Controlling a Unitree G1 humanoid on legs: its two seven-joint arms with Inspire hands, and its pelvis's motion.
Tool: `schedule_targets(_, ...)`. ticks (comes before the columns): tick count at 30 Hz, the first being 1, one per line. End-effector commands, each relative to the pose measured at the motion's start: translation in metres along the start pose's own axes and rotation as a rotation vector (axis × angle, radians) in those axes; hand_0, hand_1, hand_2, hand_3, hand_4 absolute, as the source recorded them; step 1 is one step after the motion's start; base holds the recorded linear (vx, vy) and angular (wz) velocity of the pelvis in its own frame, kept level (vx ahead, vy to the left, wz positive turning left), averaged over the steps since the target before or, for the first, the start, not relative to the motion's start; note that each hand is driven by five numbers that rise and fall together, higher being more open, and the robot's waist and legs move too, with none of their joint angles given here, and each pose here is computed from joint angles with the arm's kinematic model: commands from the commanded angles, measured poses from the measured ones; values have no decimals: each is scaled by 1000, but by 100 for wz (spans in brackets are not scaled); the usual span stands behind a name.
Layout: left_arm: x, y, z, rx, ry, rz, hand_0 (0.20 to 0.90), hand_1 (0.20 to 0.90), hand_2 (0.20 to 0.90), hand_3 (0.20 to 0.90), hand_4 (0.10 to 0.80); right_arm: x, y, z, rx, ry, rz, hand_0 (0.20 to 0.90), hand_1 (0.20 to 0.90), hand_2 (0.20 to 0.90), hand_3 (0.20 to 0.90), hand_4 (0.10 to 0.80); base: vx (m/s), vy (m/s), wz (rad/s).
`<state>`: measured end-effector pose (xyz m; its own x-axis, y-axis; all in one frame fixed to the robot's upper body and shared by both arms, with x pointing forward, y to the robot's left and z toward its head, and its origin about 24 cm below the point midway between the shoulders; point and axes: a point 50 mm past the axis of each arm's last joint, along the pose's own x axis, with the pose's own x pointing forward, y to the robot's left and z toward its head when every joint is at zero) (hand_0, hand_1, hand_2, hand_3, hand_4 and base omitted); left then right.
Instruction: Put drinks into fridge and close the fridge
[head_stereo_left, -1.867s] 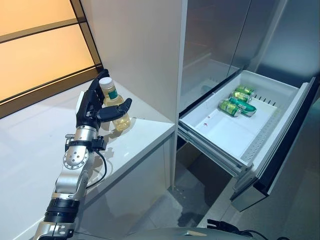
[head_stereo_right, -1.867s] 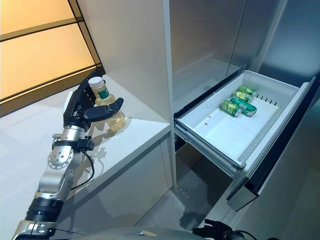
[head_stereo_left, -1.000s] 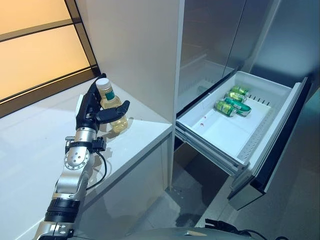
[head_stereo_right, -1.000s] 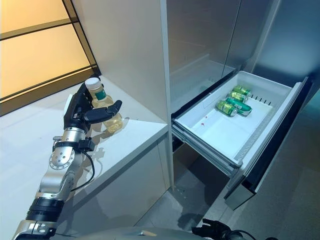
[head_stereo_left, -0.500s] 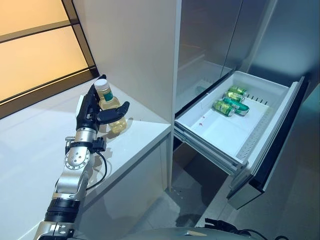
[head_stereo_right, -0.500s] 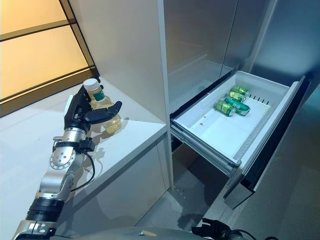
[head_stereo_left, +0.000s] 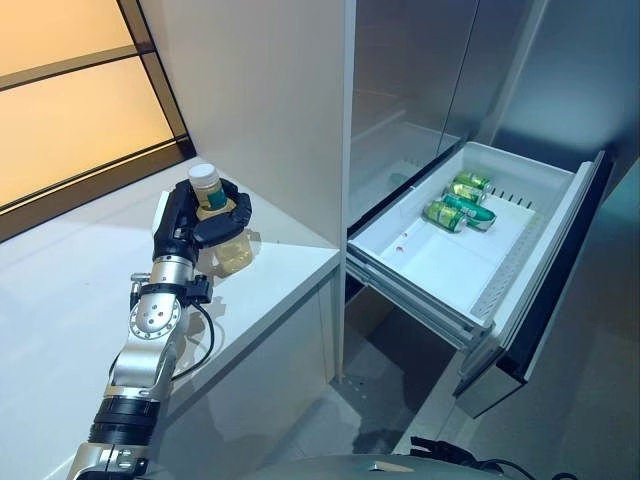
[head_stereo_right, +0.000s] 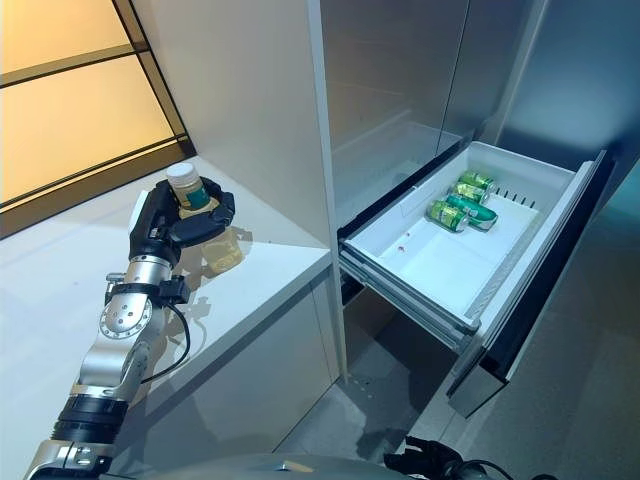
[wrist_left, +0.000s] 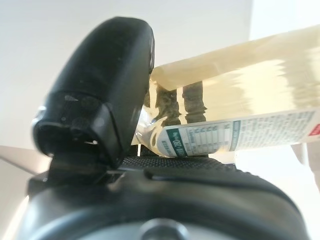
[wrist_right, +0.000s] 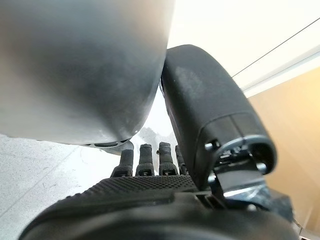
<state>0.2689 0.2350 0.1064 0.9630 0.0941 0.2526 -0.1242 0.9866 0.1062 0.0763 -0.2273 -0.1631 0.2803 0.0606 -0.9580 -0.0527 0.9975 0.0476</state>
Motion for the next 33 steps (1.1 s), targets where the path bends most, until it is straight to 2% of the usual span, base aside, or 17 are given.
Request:
schedule_targets(1, 15, 4, 49, -79, -281, -2, 300, 300, 300, 200, 100, 2, 11, -2, -52, 10, 53, 900, 900, 900, 900, 800, 0, 0, 0)
schedule_targets(3, 13, 2, 55, -211, -328, -38, 300, 300, 300, 200, 100, 2, 12, 6, -68, -49, 54, 900, 900, 900, 900, 800, -10, -16, -2)
schedule_targets(5, 8, -3, 65, -462, -407, -129, 300, 300, 300, 200, 100, 0, 17, 33, -96, -194, 77, 900, 900, 900, 900, 800, -26, -35, -4)
schedule_targets(8, 2, -16, 71, -707, -486, -254, 300, 300, 300, 200, 100, -11, 35, 80, -162, -432, 117, 900, 900, 900, 900, 800, -36, -33, -5)
schedule_targets(10, -2, -22, 76, -759, -532, -309, 300, 300, 300, 200, 100, -23, 47, 108, -158, -558, 146, 900, 900, 900, 900, 800, -52, -32, -10)
schedule_targets(15, -5, -30, 97, -765, -659, -418, 300, 300, 300, 200, 100, -68, 67, 163, -185, -898, 236, 900, 900, 900, 900, 800, -61, -38, -8)
schedule_targets(19, -8, -32, 108, -767, -726, -464, 300, 300, 300, 200, 100, -122, 69, 207, -337, -1152, 220, 900, 900, 900, 900, 800, -44, -18, -3)
schedule_targets(23, -14, -32, 113, -715, -777, -467, 300, 300, 300, 200, 100, -197, 59, 246, -474, -1444, 127, 900, 900, 900, 900, 800, -39, 9, -9)
schedule_targets(26, -17, -32, 118, -658, -804, -474, 300, 300, 300, 200, 100, -232, 60, 256, -550, -1583, 124, 900, 900, 900, 900, 800, -33, 21, -7)
schedule_targets(33, -18, -48, 126, -597, -786, -569, 300, 300, 300, 200, 100, -267, 78, 260, -665, -1695, 297, 900, 900, 900, 900, 800, -11, 11, -10)
